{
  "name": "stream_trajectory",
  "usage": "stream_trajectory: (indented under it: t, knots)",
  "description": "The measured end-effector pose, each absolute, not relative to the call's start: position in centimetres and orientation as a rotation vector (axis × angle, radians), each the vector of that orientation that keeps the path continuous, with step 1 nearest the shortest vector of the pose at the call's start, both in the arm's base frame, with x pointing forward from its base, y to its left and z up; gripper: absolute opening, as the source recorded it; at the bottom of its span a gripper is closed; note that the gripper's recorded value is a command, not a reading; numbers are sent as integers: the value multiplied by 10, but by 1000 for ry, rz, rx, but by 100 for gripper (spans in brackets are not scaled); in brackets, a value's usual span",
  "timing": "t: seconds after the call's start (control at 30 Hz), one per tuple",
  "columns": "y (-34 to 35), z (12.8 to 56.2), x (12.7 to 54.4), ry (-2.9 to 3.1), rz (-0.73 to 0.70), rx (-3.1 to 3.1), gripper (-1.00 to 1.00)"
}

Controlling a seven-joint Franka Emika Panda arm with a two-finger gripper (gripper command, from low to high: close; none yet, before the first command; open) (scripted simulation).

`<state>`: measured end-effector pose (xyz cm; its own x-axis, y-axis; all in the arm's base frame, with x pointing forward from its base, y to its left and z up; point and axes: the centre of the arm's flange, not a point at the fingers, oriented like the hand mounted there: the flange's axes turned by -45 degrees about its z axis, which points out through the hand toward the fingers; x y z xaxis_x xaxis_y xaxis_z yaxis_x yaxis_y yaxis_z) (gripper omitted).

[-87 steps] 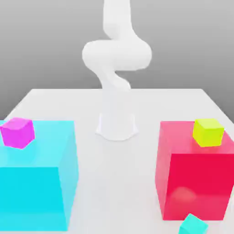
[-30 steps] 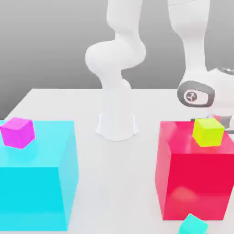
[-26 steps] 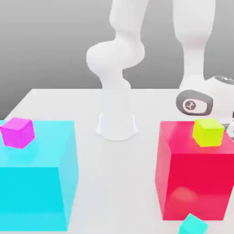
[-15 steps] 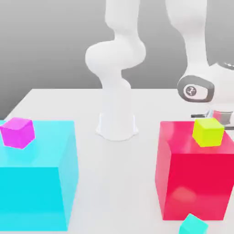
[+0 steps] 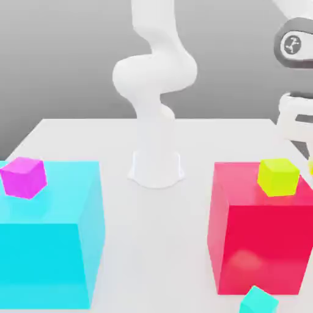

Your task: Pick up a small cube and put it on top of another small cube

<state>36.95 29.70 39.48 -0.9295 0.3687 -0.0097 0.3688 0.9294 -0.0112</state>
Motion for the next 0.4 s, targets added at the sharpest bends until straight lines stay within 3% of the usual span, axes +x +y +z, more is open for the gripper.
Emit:
stream_trajectory:
  t: [0.13, 0.23, 0.27, 0.4]
  knots:
    - [230, 448, 400, 3069, -8, 659, -100]
    - [219, 419, 403, 3069, -7, 668, -100]
    - [218, 406, 403, 3069, -6, 668, 100]
    - [218, 406, 403, 3069, -7, 668, 100]
